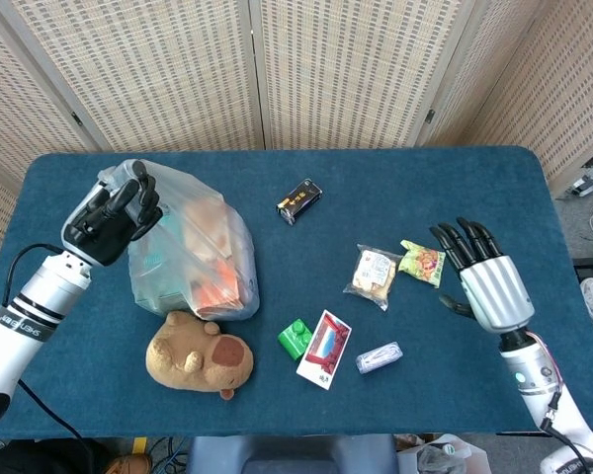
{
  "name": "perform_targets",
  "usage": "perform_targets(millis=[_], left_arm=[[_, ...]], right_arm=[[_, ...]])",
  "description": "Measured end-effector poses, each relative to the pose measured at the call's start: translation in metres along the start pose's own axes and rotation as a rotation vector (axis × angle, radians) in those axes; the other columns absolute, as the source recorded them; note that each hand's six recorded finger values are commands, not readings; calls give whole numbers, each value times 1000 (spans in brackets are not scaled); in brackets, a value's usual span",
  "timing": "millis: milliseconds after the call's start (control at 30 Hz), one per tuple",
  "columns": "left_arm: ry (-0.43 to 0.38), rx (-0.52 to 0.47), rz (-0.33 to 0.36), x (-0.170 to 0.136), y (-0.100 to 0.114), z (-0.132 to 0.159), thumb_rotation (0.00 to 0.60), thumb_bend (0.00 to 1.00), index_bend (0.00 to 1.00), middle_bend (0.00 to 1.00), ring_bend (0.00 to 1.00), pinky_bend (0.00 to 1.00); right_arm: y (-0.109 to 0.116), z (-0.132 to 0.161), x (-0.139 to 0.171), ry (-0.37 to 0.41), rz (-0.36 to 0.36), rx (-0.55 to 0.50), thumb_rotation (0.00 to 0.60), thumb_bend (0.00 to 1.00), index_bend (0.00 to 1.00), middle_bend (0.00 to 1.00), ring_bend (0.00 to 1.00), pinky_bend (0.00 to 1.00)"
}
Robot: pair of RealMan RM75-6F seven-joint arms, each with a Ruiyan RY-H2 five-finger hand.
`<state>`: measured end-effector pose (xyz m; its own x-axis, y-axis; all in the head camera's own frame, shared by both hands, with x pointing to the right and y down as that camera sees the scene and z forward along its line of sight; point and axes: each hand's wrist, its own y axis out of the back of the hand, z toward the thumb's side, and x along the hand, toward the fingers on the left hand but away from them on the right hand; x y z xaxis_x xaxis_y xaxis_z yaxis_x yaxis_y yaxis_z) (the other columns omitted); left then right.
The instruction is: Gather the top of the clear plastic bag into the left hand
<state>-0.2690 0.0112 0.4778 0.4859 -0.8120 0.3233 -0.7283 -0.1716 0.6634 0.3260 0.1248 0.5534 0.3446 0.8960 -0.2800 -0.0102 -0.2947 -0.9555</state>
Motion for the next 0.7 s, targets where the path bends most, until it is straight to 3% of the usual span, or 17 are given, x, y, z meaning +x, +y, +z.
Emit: perform_targets(millis=[267, 700], left_arm=[[-11, 1, -17, 0, -3, 7, 600, 396, 517, 686, 732, 921], [-7, 4, -25, 2, -4, 7, 600, 396, 518, 686, 732, 921]], right_arm=[[-18, -24, 25, -71, 90, -28, 600, 0, 60, 135, 42, 168], [-40, -49, 70, -195, 144, -64, 600, 0, 60, 135, 42, 168]])
